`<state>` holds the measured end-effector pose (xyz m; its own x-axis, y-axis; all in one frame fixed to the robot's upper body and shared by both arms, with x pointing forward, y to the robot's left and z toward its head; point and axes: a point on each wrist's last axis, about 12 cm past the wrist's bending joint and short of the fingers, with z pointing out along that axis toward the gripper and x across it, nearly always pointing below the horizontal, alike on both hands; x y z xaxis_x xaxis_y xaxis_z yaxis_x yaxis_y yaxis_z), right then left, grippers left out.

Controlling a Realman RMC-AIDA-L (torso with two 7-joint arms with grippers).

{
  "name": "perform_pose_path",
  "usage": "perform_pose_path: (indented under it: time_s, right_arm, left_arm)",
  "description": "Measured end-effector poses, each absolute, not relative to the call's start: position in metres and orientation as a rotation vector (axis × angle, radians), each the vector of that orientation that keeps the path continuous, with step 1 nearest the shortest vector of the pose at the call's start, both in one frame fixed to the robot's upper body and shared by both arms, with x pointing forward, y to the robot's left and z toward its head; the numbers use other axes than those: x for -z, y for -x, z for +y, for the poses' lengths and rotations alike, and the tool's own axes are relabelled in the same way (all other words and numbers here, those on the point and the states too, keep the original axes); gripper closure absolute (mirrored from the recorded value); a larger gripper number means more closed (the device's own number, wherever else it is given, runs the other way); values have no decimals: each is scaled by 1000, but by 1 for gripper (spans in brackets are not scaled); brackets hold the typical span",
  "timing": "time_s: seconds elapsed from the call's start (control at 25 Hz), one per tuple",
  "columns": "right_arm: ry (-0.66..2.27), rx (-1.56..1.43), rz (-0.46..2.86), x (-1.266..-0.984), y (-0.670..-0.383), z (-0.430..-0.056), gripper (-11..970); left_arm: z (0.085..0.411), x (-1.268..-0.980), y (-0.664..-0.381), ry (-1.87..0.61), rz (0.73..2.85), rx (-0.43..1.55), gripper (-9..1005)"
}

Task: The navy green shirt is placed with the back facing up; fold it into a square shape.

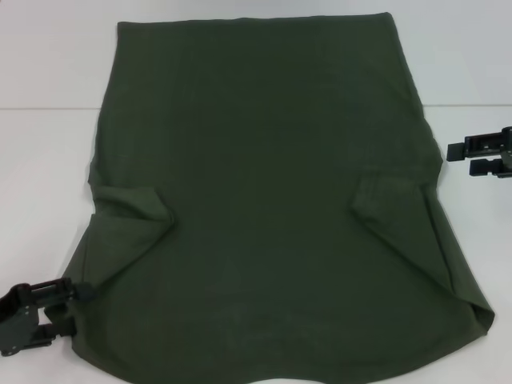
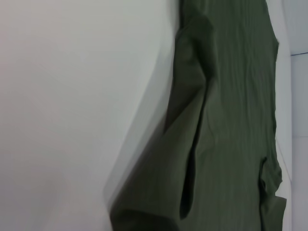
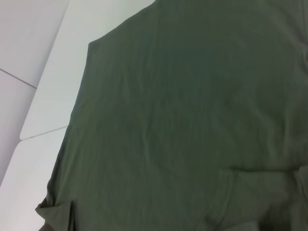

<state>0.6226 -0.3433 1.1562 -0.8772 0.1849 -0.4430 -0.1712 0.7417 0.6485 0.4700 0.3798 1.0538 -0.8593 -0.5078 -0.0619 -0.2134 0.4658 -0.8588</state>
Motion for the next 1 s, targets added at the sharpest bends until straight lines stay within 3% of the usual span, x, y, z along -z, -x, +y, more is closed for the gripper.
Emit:
perform_pose_path:
  time_s: [0.52,1.0]
  right_arm:
    - [-15,-982,2448,-1157,-623,-344,273]
    - [-30,-981,2441,-1157,-622,-347,273]
  left_arm:
    - [376,-1056,-479,582,2413,1329,170]
    - [391,-1053,-457,668,2420,1309,171]
